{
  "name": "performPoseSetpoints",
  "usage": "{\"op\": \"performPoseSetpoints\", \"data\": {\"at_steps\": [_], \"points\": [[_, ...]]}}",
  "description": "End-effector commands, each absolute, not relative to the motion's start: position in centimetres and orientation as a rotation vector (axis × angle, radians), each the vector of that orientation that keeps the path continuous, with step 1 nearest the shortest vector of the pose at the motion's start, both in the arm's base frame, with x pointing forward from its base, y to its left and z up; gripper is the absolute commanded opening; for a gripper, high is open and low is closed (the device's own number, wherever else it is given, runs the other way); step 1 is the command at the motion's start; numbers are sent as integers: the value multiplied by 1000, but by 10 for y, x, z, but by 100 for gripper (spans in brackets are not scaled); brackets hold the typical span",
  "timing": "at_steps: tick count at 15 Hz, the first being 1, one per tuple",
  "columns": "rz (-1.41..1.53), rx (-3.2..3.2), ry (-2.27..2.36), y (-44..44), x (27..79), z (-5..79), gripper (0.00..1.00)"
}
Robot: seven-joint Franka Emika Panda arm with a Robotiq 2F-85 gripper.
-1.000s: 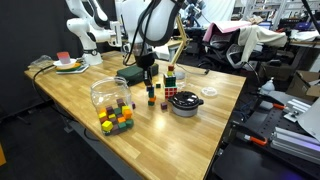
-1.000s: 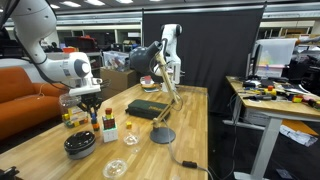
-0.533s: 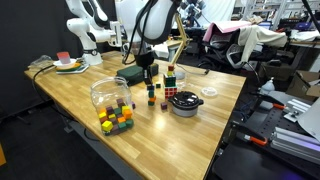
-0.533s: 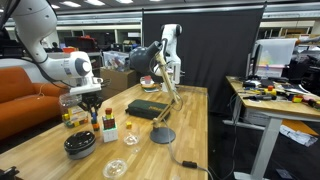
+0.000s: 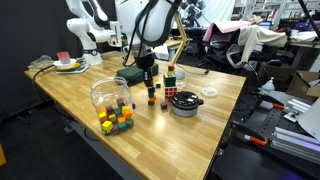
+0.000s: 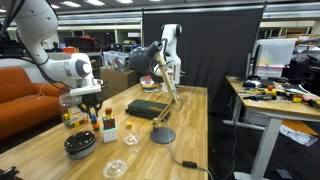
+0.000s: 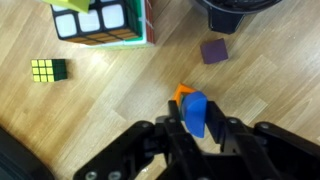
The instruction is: Place the blue block on the tower of blocks
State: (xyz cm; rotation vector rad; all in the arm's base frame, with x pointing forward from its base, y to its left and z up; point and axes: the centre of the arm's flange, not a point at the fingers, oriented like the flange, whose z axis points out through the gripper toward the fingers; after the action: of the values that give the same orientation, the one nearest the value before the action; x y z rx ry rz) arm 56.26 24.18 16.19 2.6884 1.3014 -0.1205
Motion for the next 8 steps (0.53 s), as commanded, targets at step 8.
{"op": "performPoseSetpoints", "data": {"at_steps": [8], "points": [[-87,2708,1295,242,577,171,100]]}}
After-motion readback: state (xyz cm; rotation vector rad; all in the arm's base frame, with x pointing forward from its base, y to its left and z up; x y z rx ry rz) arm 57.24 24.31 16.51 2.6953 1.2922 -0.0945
